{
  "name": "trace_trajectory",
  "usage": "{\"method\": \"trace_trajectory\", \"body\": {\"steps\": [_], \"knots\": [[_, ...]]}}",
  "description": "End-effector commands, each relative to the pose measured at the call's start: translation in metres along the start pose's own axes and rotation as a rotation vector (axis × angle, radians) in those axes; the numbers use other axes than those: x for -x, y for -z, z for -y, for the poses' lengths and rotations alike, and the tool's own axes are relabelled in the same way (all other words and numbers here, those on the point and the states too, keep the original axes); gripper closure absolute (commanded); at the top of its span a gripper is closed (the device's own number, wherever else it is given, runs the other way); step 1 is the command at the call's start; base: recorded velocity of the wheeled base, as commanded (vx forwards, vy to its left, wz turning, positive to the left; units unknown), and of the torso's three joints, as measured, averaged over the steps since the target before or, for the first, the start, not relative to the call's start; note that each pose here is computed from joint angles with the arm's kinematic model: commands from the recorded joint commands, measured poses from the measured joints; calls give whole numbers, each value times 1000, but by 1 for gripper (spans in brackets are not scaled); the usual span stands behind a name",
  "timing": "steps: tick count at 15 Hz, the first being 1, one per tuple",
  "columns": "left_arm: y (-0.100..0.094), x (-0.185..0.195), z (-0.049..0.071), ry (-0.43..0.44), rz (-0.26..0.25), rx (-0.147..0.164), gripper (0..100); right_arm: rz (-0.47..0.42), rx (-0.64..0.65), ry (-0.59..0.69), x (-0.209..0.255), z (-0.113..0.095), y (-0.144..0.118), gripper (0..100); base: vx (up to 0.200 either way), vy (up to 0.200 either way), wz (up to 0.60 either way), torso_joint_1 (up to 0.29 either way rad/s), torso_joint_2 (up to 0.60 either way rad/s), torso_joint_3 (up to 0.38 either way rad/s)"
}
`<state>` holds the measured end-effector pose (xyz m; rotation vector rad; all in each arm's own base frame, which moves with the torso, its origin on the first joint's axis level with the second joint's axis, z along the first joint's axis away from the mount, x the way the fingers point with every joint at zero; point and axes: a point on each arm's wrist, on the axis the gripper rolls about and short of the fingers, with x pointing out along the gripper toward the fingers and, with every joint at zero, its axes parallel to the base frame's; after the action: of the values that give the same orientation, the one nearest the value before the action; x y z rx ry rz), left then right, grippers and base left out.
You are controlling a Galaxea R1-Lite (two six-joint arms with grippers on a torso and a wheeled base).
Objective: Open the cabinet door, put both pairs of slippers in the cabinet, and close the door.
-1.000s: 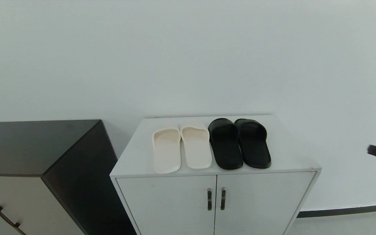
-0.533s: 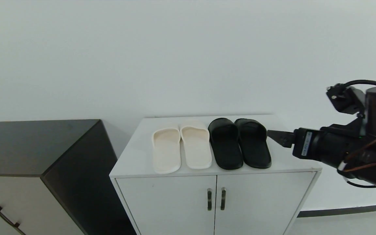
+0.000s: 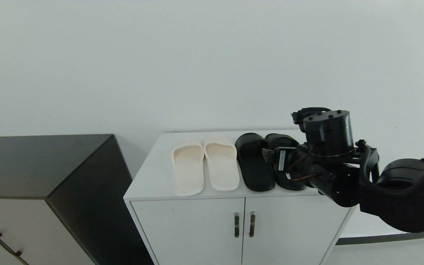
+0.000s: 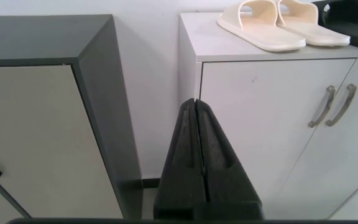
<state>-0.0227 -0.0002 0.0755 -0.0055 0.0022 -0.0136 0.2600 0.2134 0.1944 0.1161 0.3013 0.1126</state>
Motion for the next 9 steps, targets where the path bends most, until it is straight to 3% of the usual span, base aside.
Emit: {"method": "trace_trajectory", "body": {"steps": [1, 9], "knots": [[0, 0, 0, 0, 1, 1, 100, -33, 26, 27, -19, -7, 15, 0, 0, 0, 0, 0, 0, 0], [0, 0, 0, -1, 1, 2, 100, 14, 79, 54, -78, -14, 17, 0, 0, 0, 0, 0, 0, 0]]}}
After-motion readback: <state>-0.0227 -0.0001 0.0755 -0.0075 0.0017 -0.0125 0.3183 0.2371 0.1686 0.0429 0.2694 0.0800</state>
